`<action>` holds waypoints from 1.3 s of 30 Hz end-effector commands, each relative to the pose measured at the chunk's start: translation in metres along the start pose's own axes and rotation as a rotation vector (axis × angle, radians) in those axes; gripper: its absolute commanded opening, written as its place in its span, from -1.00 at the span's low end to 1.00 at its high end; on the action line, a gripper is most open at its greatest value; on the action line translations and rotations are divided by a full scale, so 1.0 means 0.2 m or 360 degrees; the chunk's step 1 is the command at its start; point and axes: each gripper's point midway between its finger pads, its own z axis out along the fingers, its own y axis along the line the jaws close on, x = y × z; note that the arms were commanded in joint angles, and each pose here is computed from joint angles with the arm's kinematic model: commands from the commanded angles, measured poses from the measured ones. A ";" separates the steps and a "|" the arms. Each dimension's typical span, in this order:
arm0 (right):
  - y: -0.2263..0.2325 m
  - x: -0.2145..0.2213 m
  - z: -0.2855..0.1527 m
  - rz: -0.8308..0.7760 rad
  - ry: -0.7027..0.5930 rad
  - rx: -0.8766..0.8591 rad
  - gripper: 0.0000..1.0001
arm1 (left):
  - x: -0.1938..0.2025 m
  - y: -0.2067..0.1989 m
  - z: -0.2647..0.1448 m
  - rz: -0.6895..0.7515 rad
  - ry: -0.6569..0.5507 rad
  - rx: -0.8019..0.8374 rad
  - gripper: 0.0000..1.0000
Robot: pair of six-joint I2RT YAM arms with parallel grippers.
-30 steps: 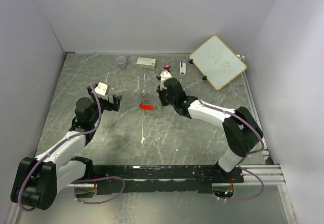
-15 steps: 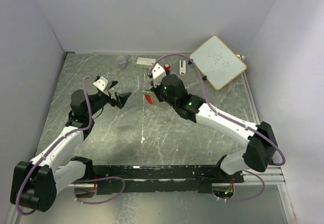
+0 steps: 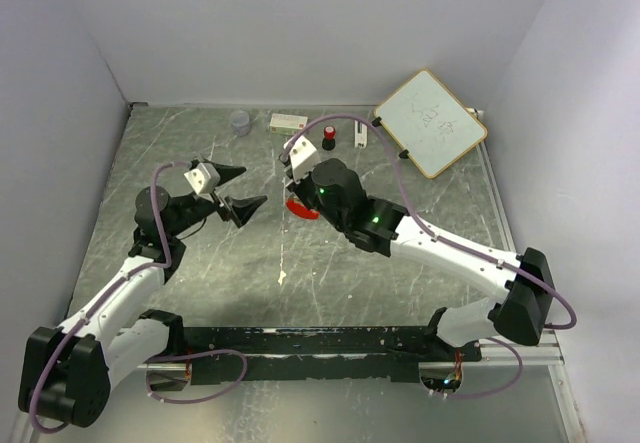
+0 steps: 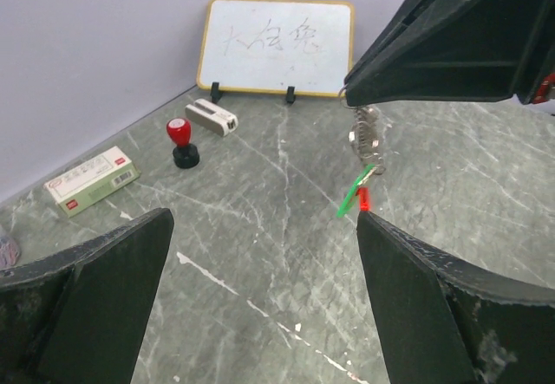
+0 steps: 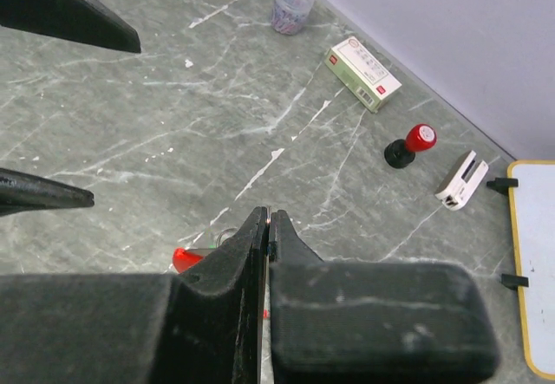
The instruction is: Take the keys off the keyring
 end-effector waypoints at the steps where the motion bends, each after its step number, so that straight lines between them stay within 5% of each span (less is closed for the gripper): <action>1: -0.01 -0.17 -0.03 0.0011 -0.0121 0.0052 -1.00 | -0.11 -0.10 -0.01 0.0030 -0.0159 0.0136 0.97; 24: 0.12 -0.23 -0.04 0.0011 -0.0184 0.0032 -1.00 | -0.03 -0.10 0.02 -0.0092 -0.0121 0.0132 0.85; 39: 0.16 -0.29 -0.02 0.0061 -0.0240 -0.0043 -1.00 | 0.02 -0.13 0.04 -0.0069 -0.0147 0.0206 0.23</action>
